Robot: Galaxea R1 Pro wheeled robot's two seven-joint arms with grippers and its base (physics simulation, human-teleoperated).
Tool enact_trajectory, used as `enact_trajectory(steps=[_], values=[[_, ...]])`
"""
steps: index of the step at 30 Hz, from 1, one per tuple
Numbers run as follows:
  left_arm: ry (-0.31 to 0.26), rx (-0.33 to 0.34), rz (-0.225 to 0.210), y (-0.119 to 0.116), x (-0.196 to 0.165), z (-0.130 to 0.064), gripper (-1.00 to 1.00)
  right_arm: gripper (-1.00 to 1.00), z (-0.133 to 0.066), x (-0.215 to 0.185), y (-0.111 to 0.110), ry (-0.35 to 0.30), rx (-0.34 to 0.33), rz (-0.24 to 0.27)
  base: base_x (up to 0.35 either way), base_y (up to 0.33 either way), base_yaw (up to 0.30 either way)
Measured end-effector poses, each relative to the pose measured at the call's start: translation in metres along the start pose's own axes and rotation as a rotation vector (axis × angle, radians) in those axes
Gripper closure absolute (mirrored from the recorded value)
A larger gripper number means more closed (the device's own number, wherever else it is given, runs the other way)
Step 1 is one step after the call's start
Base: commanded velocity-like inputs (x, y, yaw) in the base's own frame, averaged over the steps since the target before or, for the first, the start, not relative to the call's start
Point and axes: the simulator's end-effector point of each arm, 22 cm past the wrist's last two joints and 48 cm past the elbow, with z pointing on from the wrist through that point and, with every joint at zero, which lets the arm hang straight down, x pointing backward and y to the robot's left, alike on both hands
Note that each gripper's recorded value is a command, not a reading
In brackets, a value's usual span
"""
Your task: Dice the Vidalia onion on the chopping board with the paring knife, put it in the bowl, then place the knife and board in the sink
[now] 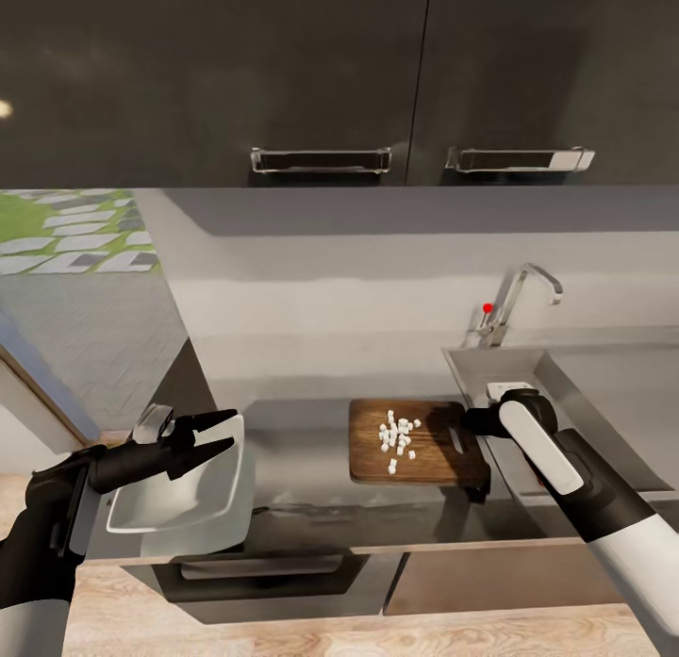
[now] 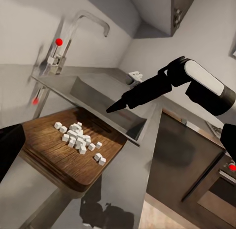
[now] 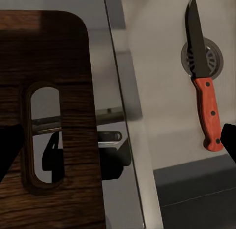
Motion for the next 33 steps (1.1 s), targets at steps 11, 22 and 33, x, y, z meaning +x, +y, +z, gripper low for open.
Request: enact_trajectory(steps=[11, 22, 33], values=[[0.005, -0.003, -0.014, 0.005, 0.006, 0.0, -1.0, -1.0, 0.007, 0.005, 0.001, 0.013, 0.0, -0.002, 0.0, 0.0, 0.0], [0.008, -0.006, -0.026, 0.009, 0.011, 0.0, -1.0, -1.0, 0.013, 0.009, 0.003, 0.026, 0.001, -0.005, 0.0, 0.0, 0.0], [0.012, -0.008, -0.037, 0.013, 0.016, 0.0, -1.0, -1.0, 0.019, 0.014, 0.004, 0.037, 0.001, -0.007, 0.0, 0.0, 0.0]])
